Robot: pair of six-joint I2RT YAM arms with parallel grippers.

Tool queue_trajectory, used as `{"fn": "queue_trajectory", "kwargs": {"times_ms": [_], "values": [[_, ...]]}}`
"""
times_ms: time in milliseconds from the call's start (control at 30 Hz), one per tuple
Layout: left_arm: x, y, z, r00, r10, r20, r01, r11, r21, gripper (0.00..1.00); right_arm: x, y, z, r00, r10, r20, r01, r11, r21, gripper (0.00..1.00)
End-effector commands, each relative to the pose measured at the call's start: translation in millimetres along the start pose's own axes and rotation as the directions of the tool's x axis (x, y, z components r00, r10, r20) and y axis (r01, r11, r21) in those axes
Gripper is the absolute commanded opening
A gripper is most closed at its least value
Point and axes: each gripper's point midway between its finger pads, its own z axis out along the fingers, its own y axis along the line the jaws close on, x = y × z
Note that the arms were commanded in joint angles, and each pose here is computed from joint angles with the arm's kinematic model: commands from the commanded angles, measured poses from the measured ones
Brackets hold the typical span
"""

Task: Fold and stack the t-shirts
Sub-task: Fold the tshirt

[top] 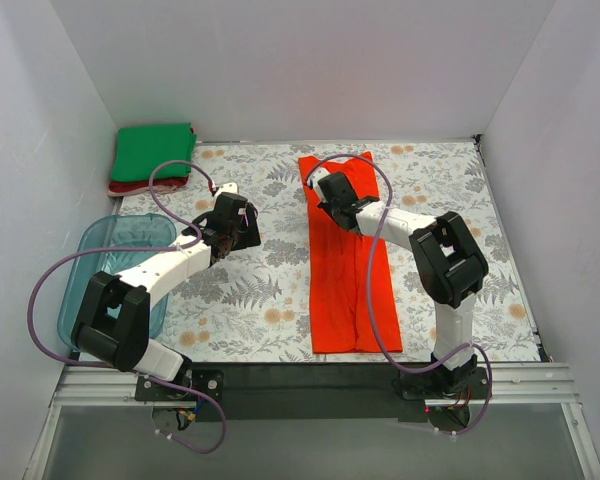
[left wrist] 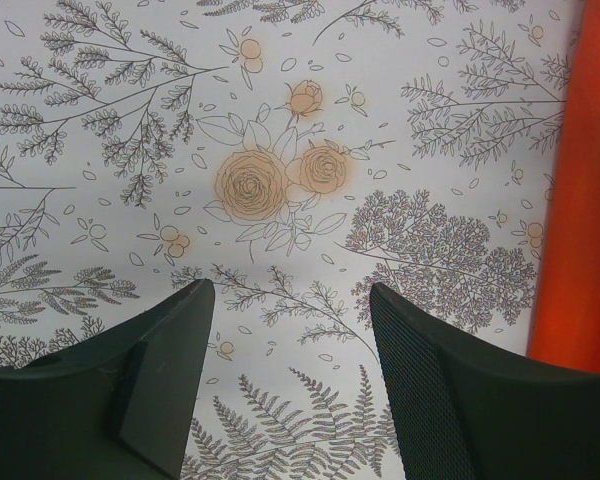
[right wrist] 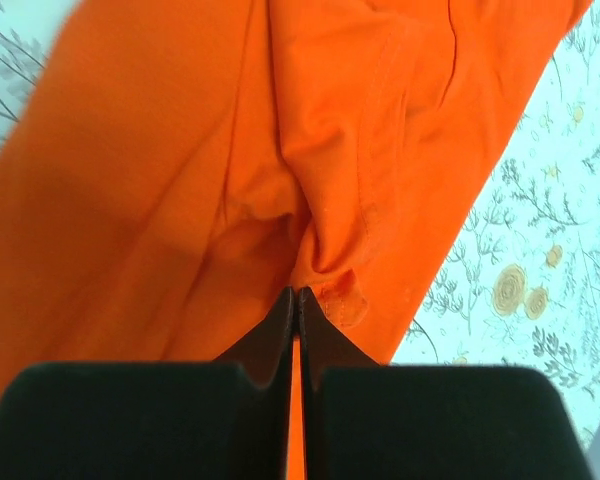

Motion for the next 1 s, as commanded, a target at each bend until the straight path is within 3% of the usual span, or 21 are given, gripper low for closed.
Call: {"fn": "queue_trajectory", "kwargs": {"times_ms": [0, 433, 500, 533, 733, 900, 967], "values": [[-11.7, -0.8, -5.7, 0.999, -0.004, 0.037, 0.004, 1.0, 0.013, 0.63, -31.4, 5.9, -4.6, 0.996, 0.07, 0.061, -0.066, 0.996, -0.059, 0.01], [-4.5, -5.4, -3.1, 1.0, 0.01, 0.004, -0.011, 0.999, 0.036, 0.63, -19.8, 47.7, 17.8, 0.991, 0.131, -0.02, -0.132, 0.97, -0.205, 0.02], [-4.8, -6.3, -2.9, 1.0, 0.01, 0.004, -0.01, 0.999, 0.04, 0.63, -19.2, 50.7, 17.6, 0.99, 0.139, -0.025, -0.141, 0.966, -0.217, 0.08], [-4.5, -6.1, -2.9, 1.0, 0.011, 0.002, -0.011, 0.999, 0.039, 0.63, -18.3, 51.1, 17.2, 0.99, 0.14, -0.028, -0.143, 0.964, -0.223, 0.15], [-4.3, -10.8, -4.0, 1.0, 0.0, -0.004, 0.0, 0.998, 0.062, 0.63, -52.6, 29.9, -16.8, 0.979, 0.194, 0.059, -0.175, 0.957, -0.231, 0.32], [-14.4, -32.0, -5.5, 0.999, -0.047, -0.014, 0.049, 0.989, 0.141, 0.64, -80.8, -7.8, -60.6, 0.923, 0.356, 0.146, -0.308, 0.911, -0.276, 0.45], [-19.7, -41.6, -6.6, 0.998, -0.061, -0.019, 0.063, 0.983, 0.173, 0.65, -75.5, -28.0, -61.1, 0.898, 0.418, 0.139, -0.367, 0.884, -0.29, 0.45]]}}
